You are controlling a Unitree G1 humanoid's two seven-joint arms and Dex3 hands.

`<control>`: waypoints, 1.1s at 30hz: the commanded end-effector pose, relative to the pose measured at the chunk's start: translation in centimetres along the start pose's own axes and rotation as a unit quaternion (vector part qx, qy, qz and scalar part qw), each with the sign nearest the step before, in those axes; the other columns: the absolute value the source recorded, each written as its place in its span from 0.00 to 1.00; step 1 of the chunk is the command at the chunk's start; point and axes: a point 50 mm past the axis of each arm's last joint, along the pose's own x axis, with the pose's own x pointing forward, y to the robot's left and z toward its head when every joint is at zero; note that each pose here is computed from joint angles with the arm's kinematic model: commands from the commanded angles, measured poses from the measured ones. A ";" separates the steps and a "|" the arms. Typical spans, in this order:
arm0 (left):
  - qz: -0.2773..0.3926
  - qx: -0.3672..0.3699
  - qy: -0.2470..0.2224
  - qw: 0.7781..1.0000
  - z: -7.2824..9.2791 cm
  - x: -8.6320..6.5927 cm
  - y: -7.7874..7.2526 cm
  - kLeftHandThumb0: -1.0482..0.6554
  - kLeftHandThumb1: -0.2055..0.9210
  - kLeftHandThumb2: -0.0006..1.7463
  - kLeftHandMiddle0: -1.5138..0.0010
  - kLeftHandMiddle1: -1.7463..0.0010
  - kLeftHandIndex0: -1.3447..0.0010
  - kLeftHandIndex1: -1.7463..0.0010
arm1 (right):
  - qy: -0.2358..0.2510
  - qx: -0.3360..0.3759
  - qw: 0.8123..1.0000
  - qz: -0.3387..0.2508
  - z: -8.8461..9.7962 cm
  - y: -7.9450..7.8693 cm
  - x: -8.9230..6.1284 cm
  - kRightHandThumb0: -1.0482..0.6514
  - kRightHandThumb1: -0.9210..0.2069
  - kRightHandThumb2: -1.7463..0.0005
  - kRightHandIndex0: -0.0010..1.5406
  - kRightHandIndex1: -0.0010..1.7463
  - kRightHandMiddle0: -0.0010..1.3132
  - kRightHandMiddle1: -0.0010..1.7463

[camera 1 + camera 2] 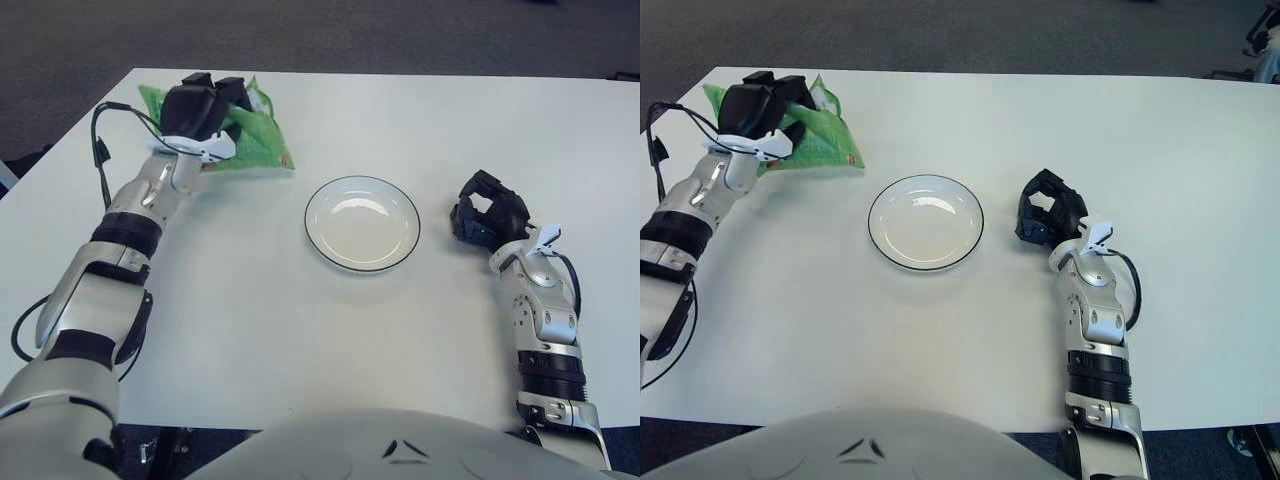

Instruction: Put the snack into the plate.

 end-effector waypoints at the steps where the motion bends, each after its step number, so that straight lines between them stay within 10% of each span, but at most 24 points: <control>1: -0.003 0.004 -0.017 1.000 0.1 0.0 0.6 0.96 0.23 0.94 0.45 0.00 0.15 0.00 | 0.090 0.017 0.996 -0.015 -3.9 -0.5 -1.3 0.34 0.53 0.25 0.83 1.00 0.46 1.00; 33: 0.035 0.008 -0.160 0.986 5.8 3.4 2.9 0.99 0.18 0.98 0.41 0.00 0.15 0.00 | 0.092 0.012 0.996 -0.013 -4.2 -0.7 -1.0 0.34 0.52 0.26 0.83 1.00 0.46 1.00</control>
